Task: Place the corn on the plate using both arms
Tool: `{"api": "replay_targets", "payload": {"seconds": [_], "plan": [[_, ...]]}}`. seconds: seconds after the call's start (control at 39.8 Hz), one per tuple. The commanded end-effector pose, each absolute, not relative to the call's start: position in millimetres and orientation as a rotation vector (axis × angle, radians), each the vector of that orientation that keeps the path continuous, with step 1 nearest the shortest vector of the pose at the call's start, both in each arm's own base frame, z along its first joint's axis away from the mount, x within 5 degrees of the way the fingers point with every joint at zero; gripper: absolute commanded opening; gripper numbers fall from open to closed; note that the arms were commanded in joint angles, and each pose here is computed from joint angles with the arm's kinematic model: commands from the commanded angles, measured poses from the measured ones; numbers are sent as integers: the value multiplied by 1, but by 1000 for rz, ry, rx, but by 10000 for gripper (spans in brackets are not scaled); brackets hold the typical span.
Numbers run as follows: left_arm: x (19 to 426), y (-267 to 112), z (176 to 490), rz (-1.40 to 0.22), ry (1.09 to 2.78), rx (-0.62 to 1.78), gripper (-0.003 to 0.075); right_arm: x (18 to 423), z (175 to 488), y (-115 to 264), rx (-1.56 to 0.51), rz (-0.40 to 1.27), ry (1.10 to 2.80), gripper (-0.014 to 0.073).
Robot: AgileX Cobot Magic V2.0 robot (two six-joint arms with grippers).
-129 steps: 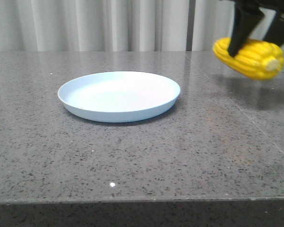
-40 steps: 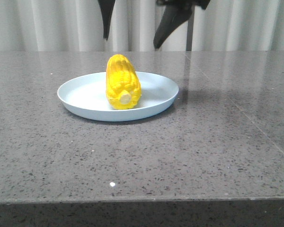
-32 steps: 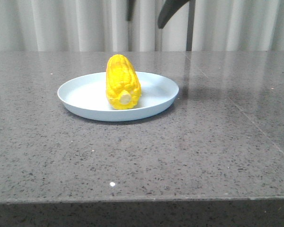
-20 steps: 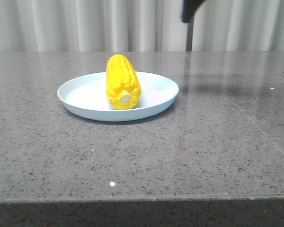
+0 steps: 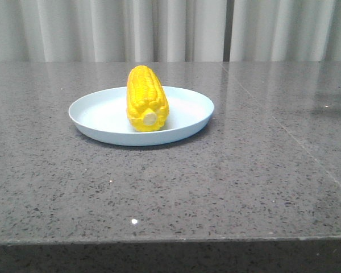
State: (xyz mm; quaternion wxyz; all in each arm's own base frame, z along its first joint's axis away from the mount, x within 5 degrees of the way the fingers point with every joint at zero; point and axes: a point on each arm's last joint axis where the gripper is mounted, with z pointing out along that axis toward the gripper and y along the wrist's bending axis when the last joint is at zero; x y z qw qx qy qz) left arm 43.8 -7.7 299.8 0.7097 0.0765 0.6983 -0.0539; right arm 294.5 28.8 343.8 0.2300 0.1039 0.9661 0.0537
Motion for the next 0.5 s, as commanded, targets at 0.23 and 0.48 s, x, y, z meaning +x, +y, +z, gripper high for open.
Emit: {"api": "replay_targets", "payload": {"seconds": [0.23,0.48], "plan": [[42,-7,316,-123,1449,158,-20,217,351,16,134,138,2329,-69],[42,-7,316,-123,1449,158,-20,167,324,10,9,59,2082,-69]]}}
